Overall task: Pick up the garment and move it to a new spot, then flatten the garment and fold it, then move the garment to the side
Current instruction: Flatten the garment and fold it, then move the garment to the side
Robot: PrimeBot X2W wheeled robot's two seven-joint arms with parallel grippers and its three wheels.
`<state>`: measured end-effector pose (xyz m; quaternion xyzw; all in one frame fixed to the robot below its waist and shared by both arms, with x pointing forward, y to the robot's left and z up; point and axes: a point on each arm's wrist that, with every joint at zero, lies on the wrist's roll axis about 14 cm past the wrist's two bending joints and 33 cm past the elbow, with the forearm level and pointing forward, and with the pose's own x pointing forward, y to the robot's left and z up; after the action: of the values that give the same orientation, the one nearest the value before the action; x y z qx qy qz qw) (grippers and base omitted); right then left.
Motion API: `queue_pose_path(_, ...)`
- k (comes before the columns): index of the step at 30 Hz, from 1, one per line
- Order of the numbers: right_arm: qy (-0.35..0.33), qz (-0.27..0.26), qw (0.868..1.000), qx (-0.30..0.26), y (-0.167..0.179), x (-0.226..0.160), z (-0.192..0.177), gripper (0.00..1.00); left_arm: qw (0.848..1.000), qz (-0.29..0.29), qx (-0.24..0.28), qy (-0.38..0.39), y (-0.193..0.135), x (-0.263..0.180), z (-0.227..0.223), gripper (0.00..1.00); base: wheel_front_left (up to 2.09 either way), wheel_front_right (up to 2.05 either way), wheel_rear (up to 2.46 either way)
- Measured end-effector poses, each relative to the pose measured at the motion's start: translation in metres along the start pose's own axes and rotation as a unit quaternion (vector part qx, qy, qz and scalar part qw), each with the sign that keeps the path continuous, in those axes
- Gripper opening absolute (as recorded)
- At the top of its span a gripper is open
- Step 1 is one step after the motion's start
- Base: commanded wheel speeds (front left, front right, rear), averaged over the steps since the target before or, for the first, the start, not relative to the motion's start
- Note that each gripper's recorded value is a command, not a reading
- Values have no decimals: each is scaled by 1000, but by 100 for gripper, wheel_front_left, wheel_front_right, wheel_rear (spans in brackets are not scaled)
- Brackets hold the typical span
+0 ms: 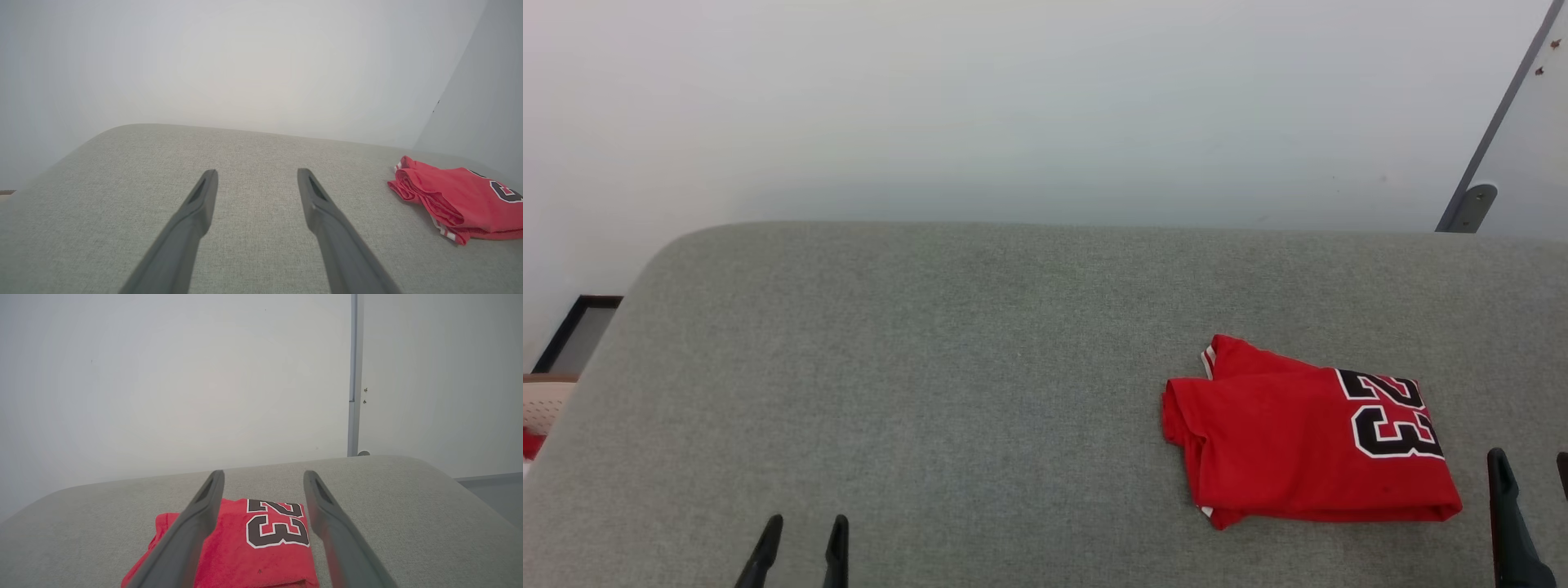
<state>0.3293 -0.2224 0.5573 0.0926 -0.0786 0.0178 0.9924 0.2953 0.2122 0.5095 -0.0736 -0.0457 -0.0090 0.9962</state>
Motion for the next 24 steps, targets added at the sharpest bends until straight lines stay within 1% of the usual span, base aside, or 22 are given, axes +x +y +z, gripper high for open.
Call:
queue_pose_path(10,0,1,1000,2,2,2,2,100,1000,-3,-2,2,-2,1,-1,100,0,0,0)
queue_pose_path(14,4,7,1000,-6,4,10,4,100,1000,-4,-8,5,-6,4,-4,100,0,0,0)
queue_pose_path(17,22,-2,999,-29,-6,21,5,100,1000,-8,-13,3,-11,9,-4,100,0,0,0)
queue_pose_path(19,35,-14,999,-31,-15,31,6,100,1000,-13,-14,6,-14,12,-6,100,0,0,0)
queue_pose_path(24,105,-26,992,-62,-36,61,2,100,999,-24,-21,2,-23,27,-6,100,0,0,0)
